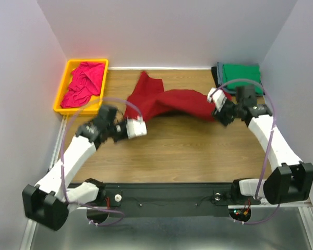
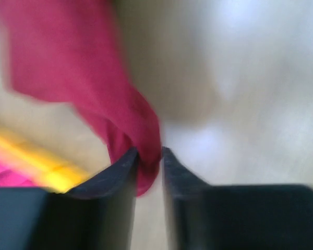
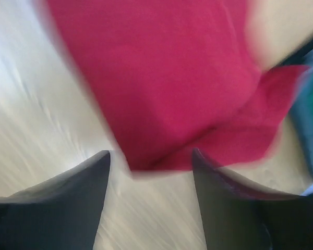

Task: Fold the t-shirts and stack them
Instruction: Flatten the tshirt out

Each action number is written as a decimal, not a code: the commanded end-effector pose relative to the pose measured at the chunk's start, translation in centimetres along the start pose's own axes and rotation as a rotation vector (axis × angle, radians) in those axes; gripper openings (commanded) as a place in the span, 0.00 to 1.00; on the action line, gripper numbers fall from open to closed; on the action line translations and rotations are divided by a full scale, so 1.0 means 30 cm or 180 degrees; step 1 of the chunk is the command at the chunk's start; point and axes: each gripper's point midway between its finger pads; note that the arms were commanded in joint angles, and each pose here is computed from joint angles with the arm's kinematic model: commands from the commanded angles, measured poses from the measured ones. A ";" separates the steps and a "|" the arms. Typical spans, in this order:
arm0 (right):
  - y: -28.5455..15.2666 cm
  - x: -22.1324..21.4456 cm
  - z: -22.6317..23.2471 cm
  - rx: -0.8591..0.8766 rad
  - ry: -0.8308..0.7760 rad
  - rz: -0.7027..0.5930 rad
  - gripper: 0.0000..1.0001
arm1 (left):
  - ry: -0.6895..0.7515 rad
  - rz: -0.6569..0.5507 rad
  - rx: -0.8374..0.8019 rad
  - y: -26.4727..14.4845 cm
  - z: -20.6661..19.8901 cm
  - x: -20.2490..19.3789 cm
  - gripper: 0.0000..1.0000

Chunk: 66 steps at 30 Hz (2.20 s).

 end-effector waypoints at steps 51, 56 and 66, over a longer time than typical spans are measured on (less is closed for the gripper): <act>0.425 -0.371 -0.159 0.0675 0.2034 0.1122 0.30 | -0.2033 -0.0073 -0.0738 0.540 0.366 -0.150 0.53; 0.418 -0.364 -0.159 0.0696 0.2030 0.1127 0.09 | -0.2081 -0.0071 -0.0891 0.575 0.341 -0.155 0.53; 0.373 -0.324 -0.207 0.0579 0.1993 0.1087 0.07 | -0.2057 -0.0032 -0.1102 0.586 0.294 -0.154 0.27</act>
Point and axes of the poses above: each gripper's point midway between its finger pads, its own y axis out along the fingers, its own z axis along the line the jaws close on, x = y × z, and after that the axes turned 5 degrees about y, right-handed
